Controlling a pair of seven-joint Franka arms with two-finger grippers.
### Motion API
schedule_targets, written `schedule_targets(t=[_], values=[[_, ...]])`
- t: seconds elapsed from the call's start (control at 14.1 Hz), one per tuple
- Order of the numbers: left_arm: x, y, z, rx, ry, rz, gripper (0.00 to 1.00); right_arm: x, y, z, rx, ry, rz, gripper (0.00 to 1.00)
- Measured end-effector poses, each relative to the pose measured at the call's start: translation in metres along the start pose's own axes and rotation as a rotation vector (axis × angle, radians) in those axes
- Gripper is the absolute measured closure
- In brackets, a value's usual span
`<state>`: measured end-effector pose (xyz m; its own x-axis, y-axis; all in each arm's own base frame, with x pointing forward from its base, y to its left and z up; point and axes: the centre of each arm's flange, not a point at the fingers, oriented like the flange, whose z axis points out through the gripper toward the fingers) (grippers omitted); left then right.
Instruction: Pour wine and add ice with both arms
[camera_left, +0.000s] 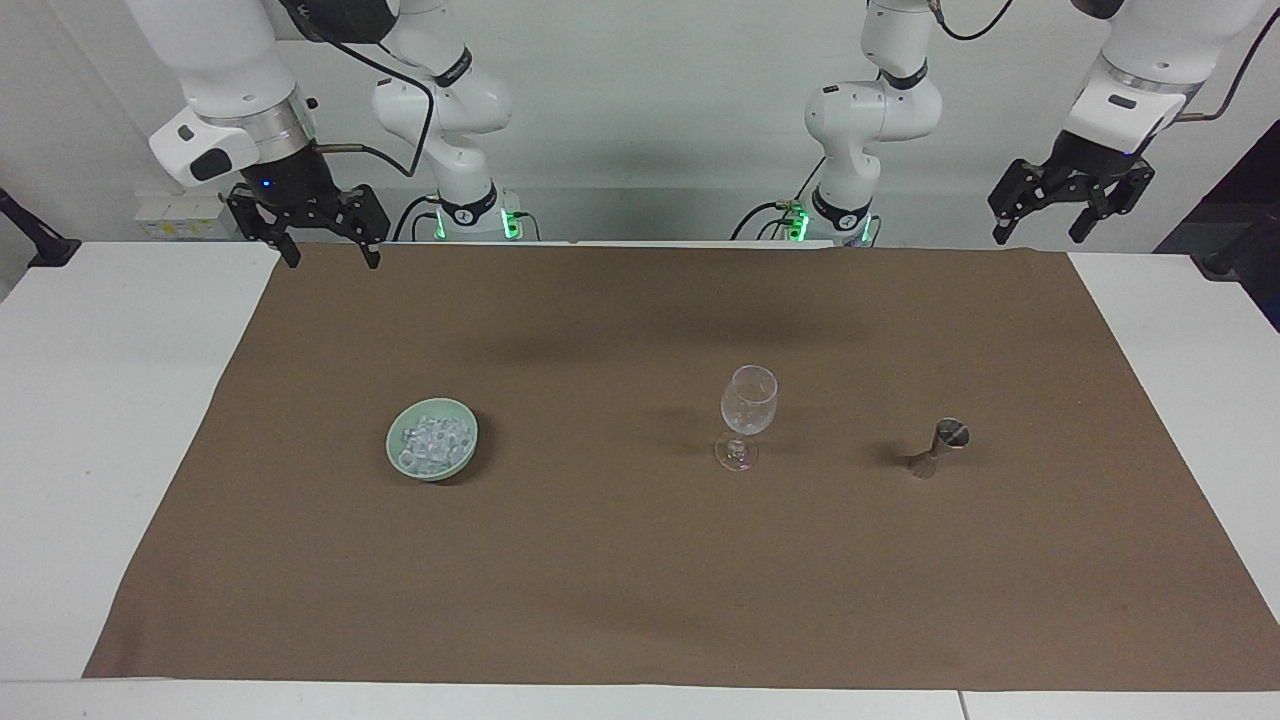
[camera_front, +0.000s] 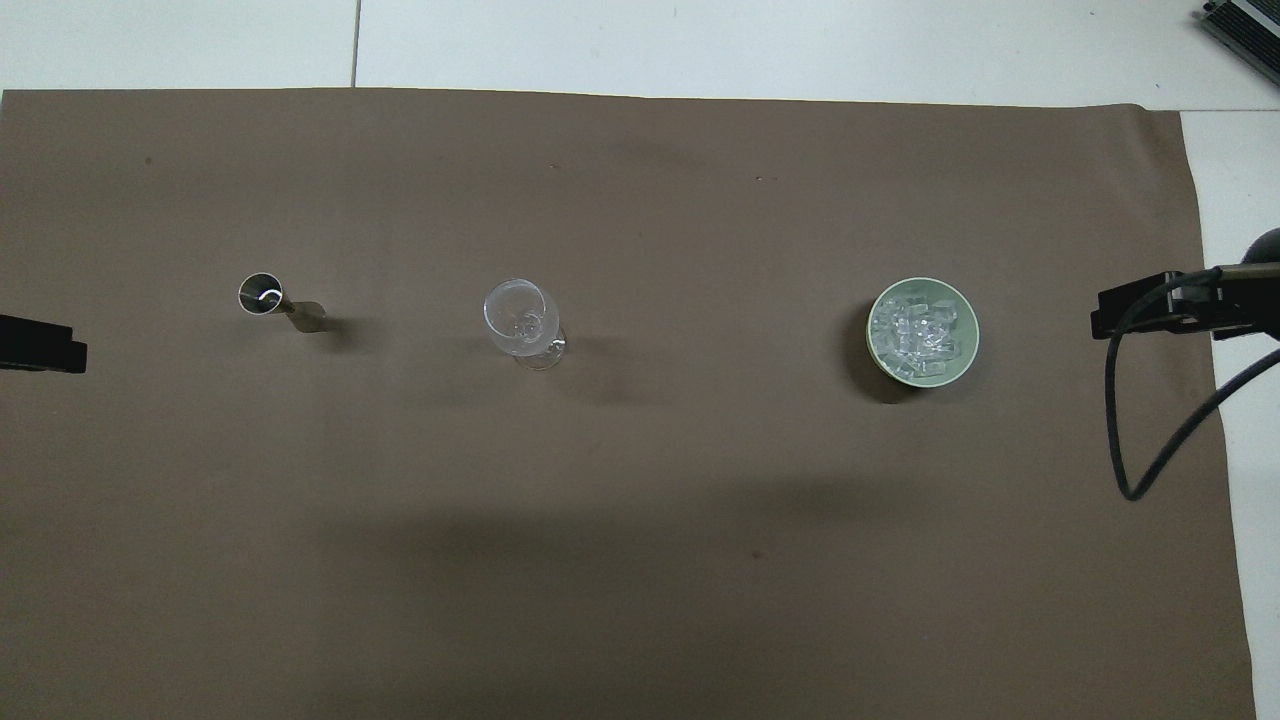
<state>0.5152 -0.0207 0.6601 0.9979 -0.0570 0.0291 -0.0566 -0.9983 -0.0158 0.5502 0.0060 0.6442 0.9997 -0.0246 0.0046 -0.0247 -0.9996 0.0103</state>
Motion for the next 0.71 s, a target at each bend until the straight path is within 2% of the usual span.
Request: schedule_targets(t=[0.71], values=[[0.019, 0.003, 0.027, -0.002, -0.030, 0.016, 0.00, 0.000, 0.000, 0.000, 0.000, 0.000, 0.000, 0.00]])
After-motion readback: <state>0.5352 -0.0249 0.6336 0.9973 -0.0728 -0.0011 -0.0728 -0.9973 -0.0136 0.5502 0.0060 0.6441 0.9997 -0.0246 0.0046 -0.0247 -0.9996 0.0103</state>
